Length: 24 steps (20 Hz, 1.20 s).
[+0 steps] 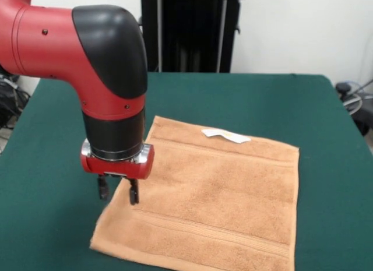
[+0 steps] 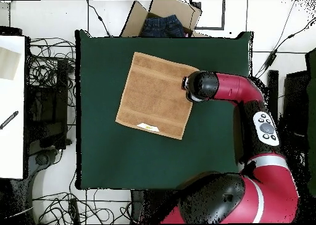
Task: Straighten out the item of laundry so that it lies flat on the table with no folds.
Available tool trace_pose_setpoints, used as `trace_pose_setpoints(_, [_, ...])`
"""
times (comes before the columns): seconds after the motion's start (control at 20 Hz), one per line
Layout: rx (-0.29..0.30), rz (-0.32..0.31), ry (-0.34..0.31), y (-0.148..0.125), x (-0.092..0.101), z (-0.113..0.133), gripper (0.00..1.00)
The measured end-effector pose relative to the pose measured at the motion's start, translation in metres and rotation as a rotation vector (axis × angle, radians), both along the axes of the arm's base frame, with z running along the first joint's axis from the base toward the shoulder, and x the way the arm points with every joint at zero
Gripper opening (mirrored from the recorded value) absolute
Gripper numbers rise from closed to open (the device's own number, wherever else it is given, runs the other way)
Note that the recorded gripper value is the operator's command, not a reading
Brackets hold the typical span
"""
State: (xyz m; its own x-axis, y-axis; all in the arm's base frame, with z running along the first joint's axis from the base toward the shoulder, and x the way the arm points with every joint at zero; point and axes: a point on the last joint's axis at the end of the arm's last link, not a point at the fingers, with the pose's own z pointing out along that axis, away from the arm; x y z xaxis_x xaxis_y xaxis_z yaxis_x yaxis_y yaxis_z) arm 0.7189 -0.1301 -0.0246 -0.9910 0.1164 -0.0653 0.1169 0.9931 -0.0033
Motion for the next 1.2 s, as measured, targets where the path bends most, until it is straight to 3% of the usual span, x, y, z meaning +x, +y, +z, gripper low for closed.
trace_pose_setpoints(0.65, [-0.018, -0.011, -0.035, -0.02, 0.014, 0.009, 1.0])
trace_pose_setpoints(1.2, [-0.035, 0.067, -0.028, -0.03, 0.022, 0.017, 1.0])
